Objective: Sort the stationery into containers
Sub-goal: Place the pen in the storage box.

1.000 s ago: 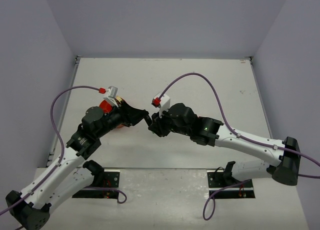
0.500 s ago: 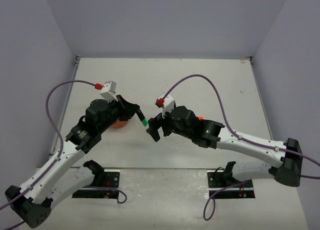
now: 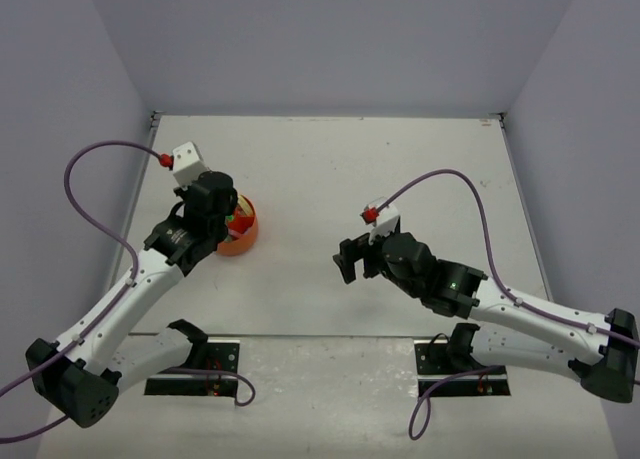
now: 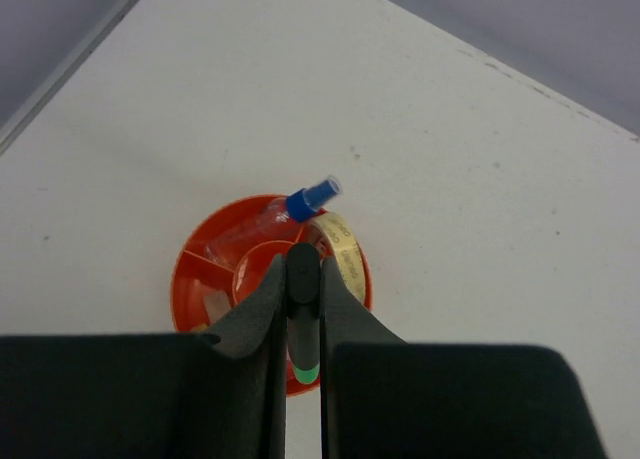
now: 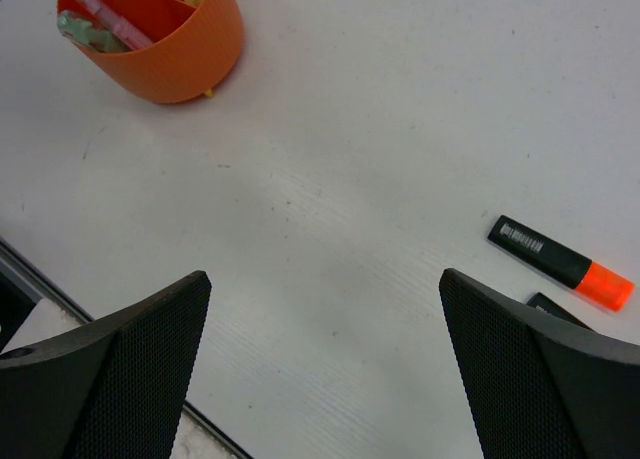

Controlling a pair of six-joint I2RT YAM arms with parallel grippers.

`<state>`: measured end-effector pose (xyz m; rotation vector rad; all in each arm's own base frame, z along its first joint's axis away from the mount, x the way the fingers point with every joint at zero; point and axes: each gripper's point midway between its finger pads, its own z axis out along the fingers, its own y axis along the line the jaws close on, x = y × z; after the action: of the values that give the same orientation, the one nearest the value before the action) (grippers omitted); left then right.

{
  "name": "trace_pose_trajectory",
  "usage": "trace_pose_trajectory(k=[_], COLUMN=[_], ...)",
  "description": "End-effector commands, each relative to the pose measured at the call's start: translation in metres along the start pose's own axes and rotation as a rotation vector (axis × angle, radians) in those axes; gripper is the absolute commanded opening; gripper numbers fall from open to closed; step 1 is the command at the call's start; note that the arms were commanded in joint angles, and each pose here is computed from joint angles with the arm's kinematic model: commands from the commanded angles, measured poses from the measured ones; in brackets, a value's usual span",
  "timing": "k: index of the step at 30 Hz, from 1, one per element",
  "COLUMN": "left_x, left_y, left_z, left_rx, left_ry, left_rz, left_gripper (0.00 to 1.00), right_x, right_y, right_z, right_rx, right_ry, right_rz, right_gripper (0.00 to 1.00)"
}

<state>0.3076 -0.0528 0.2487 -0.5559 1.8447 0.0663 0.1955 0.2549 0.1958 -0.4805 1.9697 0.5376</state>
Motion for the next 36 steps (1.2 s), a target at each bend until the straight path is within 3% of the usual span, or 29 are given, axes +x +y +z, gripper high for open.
trace_pose_trajectory(k=[1,30,36], left_x=[-0.026,0.026,0.024], left_y=[0.019,0.041,0.045], left_z=[0.016,0.039,0.032], left_rx=[-0.123,-0.155,-0.142], left_ry=[-0.129,-0.133,-0.136], left_rz=[-0.043,-0.113,-0.139], left_gripper=[0.0,0.01,0.44], right_x=[-0.005,0.012,0.018], right_y=[-0.012,-0.025,-0.031], right_z=[-0.01,-0.017,-0.013], right_rx=[0.034,0.042,0.07], right_ry=[-0.051,-0.026,-0.009], right_rz=[0.037,0.014,0.031], right_gripper=[0.99,0.99,0.99])
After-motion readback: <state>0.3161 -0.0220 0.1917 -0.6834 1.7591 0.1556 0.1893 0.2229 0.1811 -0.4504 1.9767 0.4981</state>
